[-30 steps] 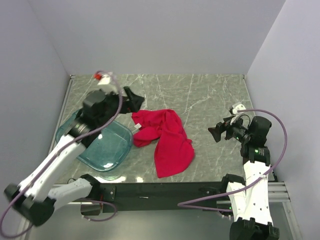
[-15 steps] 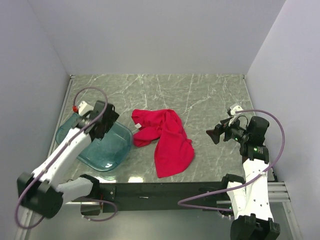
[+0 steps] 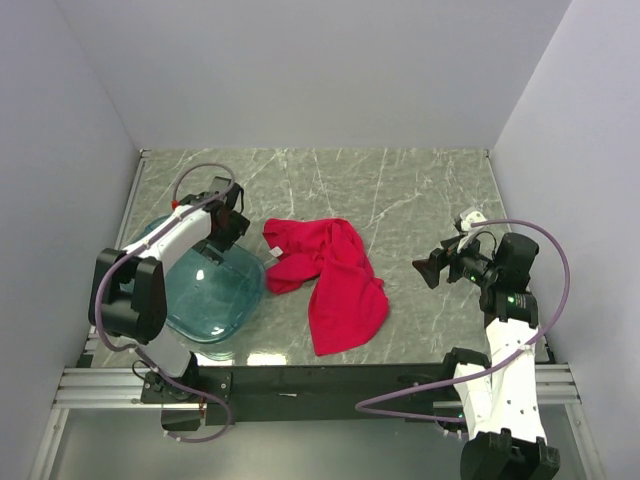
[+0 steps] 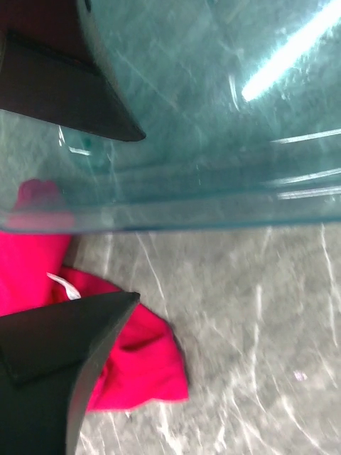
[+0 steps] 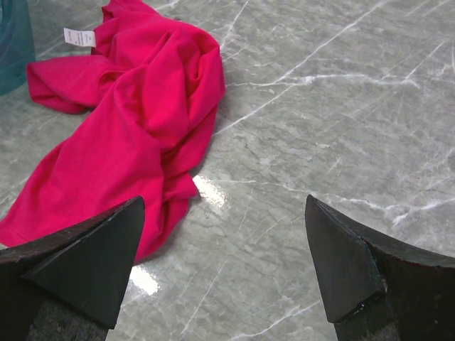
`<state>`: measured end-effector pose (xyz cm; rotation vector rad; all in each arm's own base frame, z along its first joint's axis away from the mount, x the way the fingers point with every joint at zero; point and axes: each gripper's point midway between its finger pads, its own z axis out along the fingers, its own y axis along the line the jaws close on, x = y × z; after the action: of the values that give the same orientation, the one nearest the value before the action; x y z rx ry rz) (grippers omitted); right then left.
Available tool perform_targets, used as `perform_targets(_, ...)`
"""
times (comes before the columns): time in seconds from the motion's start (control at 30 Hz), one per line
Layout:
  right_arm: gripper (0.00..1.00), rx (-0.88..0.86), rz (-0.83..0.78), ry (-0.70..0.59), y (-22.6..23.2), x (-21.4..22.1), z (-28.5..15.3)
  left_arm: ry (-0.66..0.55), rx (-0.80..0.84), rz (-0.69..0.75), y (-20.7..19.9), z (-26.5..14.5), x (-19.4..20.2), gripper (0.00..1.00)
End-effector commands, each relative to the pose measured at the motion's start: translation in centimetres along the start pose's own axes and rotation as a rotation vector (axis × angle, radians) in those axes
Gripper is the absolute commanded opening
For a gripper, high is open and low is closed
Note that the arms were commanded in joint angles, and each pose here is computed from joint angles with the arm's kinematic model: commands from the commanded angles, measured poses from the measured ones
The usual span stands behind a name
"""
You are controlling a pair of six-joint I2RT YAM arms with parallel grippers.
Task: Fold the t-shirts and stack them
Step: Flatten the tshirt out
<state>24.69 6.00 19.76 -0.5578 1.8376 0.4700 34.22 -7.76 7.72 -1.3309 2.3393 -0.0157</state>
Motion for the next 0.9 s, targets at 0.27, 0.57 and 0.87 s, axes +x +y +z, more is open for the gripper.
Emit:
perform_targets(0.27, 0.99, 0.01, -0.05, -0.035, 0.1, -1.1, -0.5, -0.032, -0.013, 0.229, -0.9, 3.0, -1.6, 0.08)
perform_targets(0.57, 0.99, 0.005, -0.057, -0.045, 0.3, -1.4, -0.6, -0.296, 0.298, 0.911, -5.6, -1.2, -6.2, 0.01)
perform_targets(0.87, 0.99, -0.001, -0.059, -0.046, 0.4, -1.4, -0.6, -0.362, 0.142, 1.174, -8.4, 2.6, -11.6, 0.03)
